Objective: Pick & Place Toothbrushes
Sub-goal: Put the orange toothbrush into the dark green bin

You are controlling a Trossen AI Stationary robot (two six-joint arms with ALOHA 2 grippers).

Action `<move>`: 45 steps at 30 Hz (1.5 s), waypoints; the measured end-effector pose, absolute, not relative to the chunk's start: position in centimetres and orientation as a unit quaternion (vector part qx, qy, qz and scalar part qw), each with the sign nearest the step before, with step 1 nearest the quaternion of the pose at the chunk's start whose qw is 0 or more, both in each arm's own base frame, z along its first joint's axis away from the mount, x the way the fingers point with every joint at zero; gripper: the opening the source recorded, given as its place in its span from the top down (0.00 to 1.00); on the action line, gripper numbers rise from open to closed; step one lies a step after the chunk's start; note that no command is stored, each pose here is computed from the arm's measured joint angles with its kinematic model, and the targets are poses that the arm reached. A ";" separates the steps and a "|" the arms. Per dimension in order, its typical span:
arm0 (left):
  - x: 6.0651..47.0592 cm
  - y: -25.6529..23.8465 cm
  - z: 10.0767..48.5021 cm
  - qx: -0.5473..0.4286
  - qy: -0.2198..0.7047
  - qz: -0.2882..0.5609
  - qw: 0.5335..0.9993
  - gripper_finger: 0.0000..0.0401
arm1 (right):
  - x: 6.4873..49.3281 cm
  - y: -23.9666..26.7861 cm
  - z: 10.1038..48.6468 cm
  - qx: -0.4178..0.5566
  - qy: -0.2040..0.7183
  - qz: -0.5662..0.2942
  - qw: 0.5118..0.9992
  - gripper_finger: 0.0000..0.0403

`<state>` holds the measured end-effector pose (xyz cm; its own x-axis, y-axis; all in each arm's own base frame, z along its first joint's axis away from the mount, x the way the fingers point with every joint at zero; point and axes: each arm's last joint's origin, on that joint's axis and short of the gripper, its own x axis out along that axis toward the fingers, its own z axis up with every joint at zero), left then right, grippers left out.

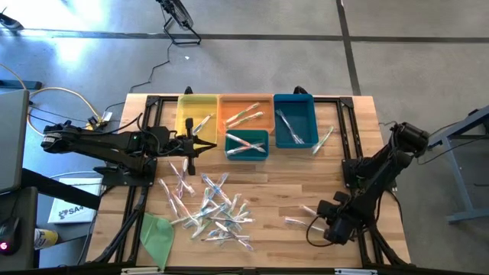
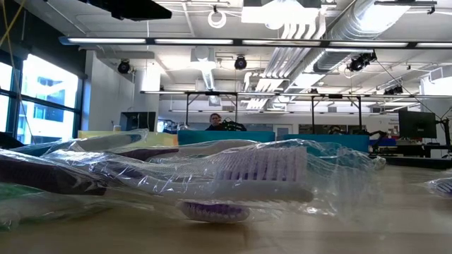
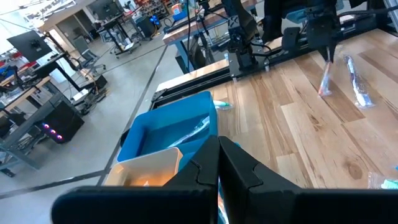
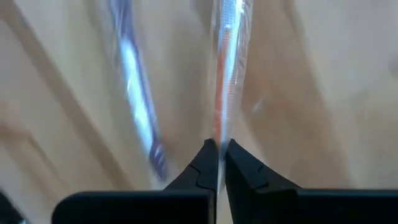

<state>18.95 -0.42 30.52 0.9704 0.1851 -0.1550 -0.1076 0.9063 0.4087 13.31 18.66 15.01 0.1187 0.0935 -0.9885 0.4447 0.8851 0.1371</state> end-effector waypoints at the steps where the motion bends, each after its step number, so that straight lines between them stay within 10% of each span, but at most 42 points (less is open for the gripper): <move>1: 18.9 -0.4 30.5 0.203 0.095 0.075 0.972 1.00 | 13.5 18.5 15.1 0.207 0.648 -0.123 0.722 0.99; 45: 18.9 -0.4 30.5 0.203 0.095 0.075 0.972 1.00 | 25.4 10.5 21.7 0.150 0.428 -0.119 0.883 0.99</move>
